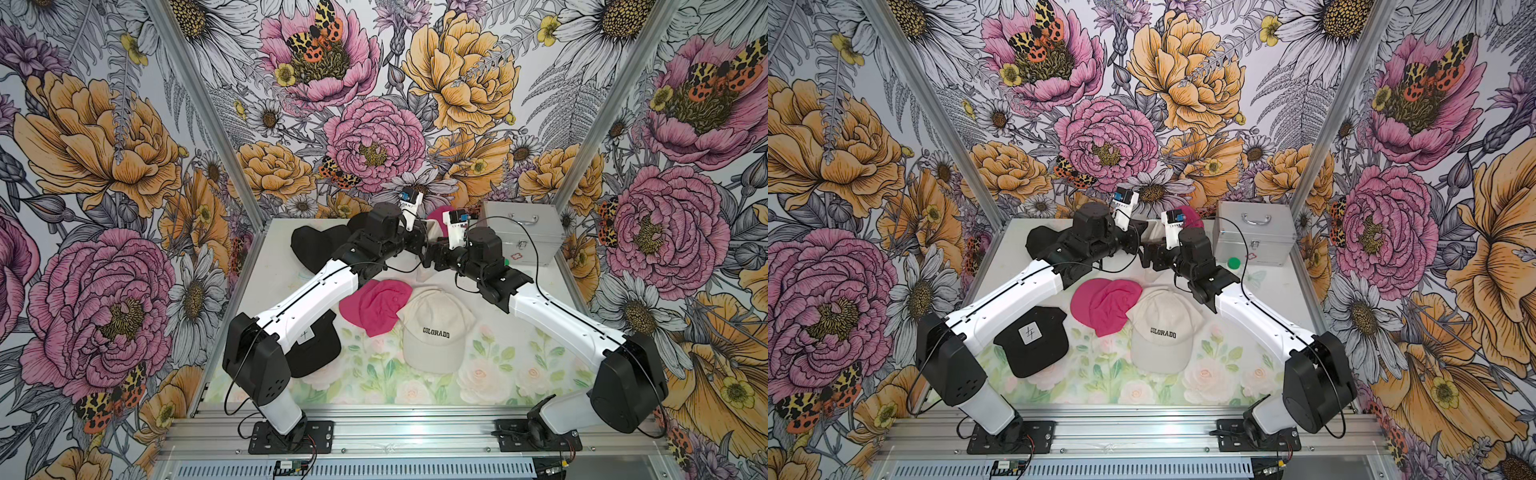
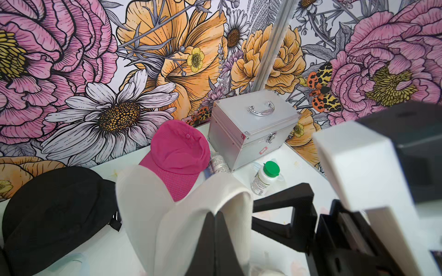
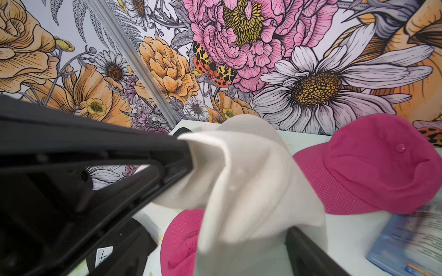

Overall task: Stack the baseball caps by color
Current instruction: Pick up the baseball cap from the center of the board.

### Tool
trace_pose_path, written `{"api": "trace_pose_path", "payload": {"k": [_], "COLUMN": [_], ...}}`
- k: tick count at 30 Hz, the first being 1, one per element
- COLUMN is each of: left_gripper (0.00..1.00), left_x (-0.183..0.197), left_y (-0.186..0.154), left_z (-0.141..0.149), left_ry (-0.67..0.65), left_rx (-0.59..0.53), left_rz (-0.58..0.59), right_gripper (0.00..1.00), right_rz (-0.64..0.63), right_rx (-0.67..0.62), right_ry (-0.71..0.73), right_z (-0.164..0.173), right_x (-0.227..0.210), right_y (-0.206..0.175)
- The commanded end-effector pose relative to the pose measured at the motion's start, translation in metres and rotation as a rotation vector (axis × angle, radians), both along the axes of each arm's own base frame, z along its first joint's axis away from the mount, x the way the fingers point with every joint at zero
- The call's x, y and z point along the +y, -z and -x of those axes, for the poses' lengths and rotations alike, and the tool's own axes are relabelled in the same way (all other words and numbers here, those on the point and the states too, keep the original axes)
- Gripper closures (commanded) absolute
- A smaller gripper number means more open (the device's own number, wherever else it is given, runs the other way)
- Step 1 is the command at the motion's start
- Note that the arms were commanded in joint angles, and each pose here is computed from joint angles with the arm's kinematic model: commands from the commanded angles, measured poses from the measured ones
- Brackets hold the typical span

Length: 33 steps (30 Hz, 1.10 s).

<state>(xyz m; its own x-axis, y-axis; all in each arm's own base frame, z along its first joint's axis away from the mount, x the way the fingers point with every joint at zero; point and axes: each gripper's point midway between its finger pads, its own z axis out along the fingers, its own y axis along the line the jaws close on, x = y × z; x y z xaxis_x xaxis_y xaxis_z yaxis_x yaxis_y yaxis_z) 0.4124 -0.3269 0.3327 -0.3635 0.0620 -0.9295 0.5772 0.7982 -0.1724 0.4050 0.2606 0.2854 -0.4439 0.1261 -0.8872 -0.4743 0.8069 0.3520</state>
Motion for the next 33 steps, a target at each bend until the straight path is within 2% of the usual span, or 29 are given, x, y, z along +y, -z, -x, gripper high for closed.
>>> {"api": "trace_pose_path", "payload": {"k": [1,3,8,16,19,20,21,22,23,24,26,28,31,33], "left_gripper": [1.0,1.0,1.0,1.0,1.0,0.96,0.7,0.5,0.31,0.19,0.07,0.01,0.01,0.01], "left_x": [0.005,0.008,0.015,0.024,0.033,0.037,0.043,0.05,0.059,0.071,0.092,0.101,0.082,0.059], "left_y": [-0.005,-0.006,-0.003,0.0,0.002,0.004,0.006,0.008,0.009,0.01,0.01,0.009,0.014,0.028], "left_z": [-0.007,-0.008,-0.01,-0.017,-0.022,-0.025,-0.027,-0.029,-0.03,-0.03,-0.023,-0.009,0.029,0.054], "left_ry": [-0.058,-0.064,-0.068,-0.077,-0.085,-0.09,-0.101,-0.117,-0.143,-0.177,-0.209,-0.177,0.012,0.128], "left_rx": [0.013,0.017,0.031,0.041,0.059,0.071,0.076,0.078,0.073,0.065,0.048,0.013,-0.048,-0.084], "left_rz": [0.013,0.015,0.015,0.014,0.031,0.039,0.041,0.037,0.026,0.012,0.006,0.021,0.017,-0.062], "right_gripper": [0.11,0.18,0.49,0.86,1.0,1.0,1.0,1.0,1.0,1.0,1.0,1.0,1.0,1.0], "right_rz": [0.022,0.032,0.038,0.029,-0.016,-0.044,-0.073,-0.103,-0.141,-0.177,-0.239,-0.298,-0.379,-0.422], "right_rx": [0.015,0.02,0.031,0.069,0.1,0.117,0.136,0.153,0.174,0.19,0.214,0.233,0.269,0.294], "right_ry": [0.178,0.209,0.183,0.146,0.121,0.113,0.11,0.11,0.121,0.143,0.199,0.264,0.317,0.345], "right_z": [-0.018,-0.02,-0.018,-0.013,-0.007,-0.005,-0.003,-0.001,0.0,0.001,0.001,0.001,0.001,0.002], "right_x": [-0.019,-0.024,-0.022,-0.019,-0.019,-0.018,-0.019,-0.02,-0.022,-0.026,-0.034,-0.043,-0.047,-0.047], "right_y": [0.003,0.007,0.012,0.02,0.02,0.019,0.018,0.017,0.014,0.012,0.007,0.004,0.0,0.001]}}
